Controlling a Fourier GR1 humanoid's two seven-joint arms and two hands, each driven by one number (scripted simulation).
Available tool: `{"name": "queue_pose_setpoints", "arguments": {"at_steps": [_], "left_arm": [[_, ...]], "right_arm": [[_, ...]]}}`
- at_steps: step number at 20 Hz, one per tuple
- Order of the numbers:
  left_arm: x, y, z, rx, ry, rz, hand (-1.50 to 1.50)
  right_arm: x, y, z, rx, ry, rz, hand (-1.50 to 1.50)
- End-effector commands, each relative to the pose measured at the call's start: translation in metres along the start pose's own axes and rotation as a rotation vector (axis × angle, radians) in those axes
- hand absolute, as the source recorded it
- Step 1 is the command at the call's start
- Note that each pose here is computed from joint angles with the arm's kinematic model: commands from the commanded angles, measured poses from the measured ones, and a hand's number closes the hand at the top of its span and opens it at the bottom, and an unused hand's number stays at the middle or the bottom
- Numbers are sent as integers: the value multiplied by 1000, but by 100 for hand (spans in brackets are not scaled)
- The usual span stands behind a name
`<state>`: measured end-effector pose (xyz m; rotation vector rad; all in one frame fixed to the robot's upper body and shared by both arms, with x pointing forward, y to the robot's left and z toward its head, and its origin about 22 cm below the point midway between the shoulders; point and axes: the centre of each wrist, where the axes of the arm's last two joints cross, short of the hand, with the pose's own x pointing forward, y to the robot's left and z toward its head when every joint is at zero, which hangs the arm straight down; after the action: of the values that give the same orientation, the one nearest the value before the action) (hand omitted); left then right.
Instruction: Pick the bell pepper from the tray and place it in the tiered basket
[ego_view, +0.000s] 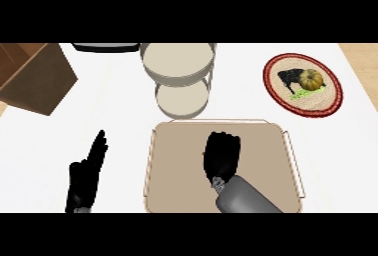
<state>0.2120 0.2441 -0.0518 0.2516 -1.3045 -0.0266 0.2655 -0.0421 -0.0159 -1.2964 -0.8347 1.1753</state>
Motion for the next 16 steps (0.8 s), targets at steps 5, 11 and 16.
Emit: {"name": "queue_pose_setpoints", "arguments": {"at_steps": [5,11,16], "left_arm": [[-1,-9,1,-9,5,9,0],[-4,-7,-1,4,2,15,0],[-7,10,7,34,7,2,0]], "right_arm": [[-3,-2,-11,-131,-23,-62,150],[-79,-54,-52,126,-378,-303,150],[-119,-97,-61,71,-355,-563,150]]}}
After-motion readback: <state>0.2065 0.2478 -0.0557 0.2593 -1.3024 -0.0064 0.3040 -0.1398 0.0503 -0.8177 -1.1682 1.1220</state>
